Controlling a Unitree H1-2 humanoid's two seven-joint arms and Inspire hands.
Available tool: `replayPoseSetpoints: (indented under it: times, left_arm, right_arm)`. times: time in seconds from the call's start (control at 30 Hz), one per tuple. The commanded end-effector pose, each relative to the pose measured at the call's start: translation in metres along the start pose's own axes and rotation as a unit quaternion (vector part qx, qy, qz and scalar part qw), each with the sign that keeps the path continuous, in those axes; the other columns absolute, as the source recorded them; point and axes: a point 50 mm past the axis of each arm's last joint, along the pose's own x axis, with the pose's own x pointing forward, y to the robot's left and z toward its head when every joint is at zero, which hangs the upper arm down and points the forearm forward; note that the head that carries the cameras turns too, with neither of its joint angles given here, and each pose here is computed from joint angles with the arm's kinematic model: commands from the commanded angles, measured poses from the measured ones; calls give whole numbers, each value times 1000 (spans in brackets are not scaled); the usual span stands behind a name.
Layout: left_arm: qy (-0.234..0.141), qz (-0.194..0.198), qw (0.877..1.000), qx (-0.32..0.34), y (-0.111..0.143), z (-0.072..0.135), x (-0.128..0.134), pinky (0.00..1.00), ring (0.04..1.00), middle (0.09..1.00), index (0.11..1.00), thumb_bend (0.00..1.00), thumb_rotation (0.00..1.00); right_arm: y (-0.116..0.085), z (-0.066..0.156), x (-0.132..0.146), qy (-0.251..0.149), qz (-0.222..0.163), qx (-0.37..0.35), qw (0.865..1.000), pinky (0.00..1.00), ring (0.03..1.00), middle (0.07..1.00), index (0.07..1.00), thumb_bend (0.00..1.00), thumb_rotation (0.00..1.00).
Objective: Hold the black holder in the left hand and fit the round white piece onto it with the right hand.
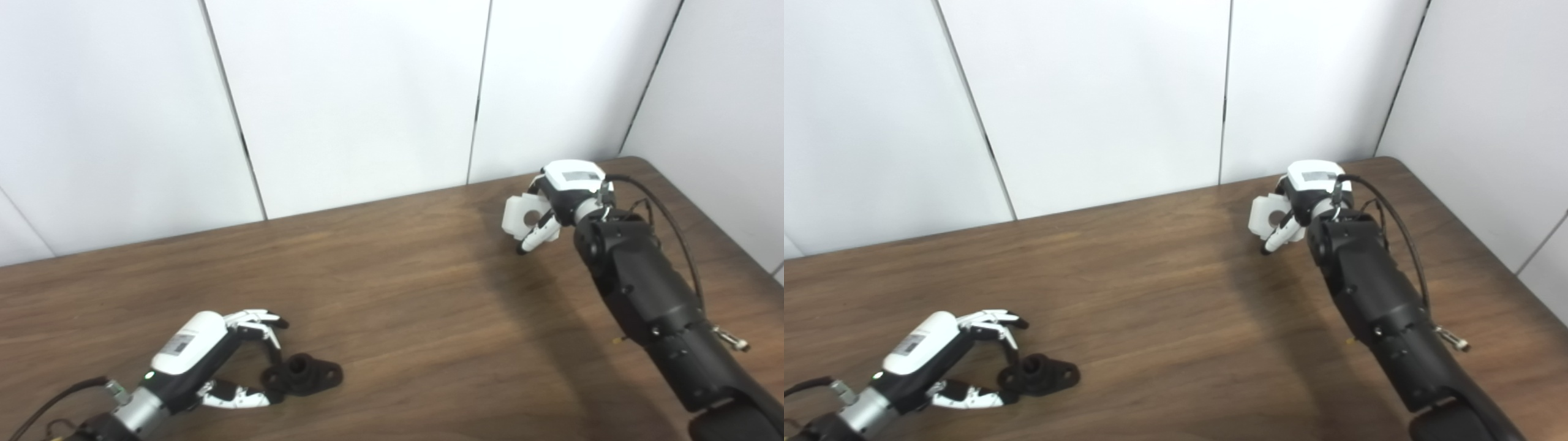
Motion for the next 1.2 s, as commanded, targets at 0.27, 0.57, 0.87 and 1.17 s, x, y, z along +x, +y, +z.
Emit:
replayPoseSetpoints:
  times: [0.27, 0.57, 0.87, 1.17]
  left_arm:
    - [36, -54, 998, 10, -9, -16, -21, 778, 849, 802, 480, 522, 53]
    - [36, -55, 998, 12, -7, -16, -20, 774, 848, 802, 480, 522, 52]
    - [38, -45, 998, 5, -9, -17, -18, 765, 840, 793, 480, 522, 52]
    - [48, -62, 997, 12, -4, -11, -15, 821, 867, 802, 480, 522, 52]
  right_arm:
    - [-23, -13, 8, 15, -48, 1, 999, 877, 950, 941, 761, 916, 363]
    - [-29, -13, 5, 15, -62, -1, 998, 871, 947, 939, 768, 900, 341]
    - [-34, -12, 2, 8, -103, 7, 995, 846, 899, 884, 633, 848, 270]
    - [-35, -8, -10, -26, -187, 25, 982, 789, 789, 739, 483, 521, 141]
